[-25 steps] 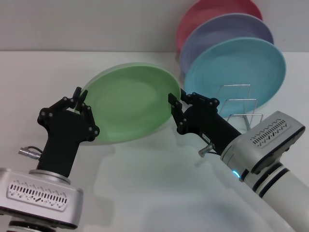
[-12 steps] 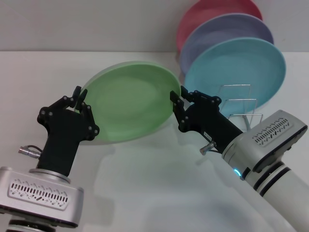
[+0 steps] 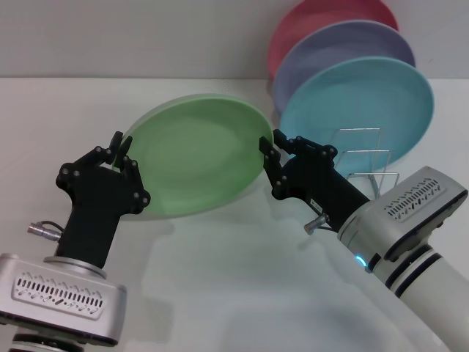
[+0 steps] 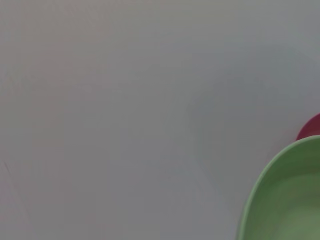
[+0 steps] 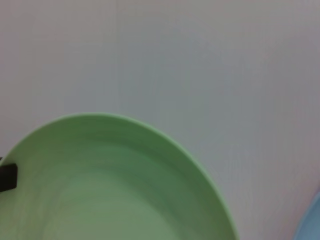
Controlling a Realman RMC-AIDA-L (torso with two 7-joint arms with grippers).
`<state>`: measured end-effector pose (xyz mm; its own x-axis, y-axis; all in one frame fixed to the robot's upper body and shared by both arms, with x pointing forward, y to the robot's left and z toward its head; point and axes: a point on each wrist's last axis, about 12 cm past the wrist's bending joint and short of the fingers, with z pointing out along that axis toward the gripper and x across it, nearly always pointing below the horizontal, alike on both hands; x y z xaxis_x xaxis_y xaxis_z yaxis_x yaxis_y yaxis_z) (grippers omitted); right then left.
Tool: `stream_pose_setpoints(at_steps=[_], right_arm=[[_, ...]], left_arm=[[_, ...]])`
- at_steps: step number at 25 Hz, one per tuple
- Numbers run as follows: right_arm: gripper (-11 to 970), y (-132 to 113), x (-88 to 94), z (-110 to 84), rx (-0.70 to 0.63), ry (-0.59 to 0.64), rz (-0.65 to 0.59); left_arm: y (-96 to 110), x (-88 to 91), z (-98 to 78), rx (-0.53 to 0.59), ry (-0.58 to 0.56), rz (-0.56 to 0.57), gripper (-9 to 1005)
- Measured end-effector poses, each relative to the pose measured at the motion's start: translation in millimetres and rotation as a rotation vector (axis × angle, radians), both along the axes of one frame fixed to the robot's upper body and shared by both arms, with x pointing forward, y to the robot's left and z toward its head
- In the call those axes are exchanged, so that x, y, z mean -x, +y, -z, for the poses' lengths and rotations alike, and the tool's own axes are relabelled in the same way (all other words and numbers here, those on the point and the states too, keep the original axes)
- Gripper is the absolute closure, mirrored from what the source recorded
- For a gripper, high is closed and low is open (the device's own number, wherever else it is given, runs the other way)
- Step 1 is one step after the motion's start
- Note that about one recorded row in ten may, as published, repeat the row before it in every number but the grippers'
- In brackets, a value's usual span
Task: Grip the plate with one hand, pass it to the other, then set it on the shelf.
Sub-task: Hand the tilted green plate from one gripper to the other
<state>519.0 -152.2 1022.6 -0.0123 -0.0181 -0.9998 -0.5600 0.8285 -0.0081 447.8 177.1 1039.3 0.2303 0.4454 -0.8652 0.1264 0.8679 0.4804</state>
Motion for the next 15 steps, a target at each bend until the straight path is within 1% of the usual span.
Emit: stream_pose_setpoints(at_steps=[8,15], right_arm=[[844,-0.1,-0.1,0.2,0.001,0.002,0.001],[845,-1.0,-0.9,0.4,0.005,0.001,0.004]], left_arm=[[0.1,0.2,0.3,-0.002,-0.001,0.003,889],[0.0,0.2,0.3,-0.002,-0.001,0.004,887]])
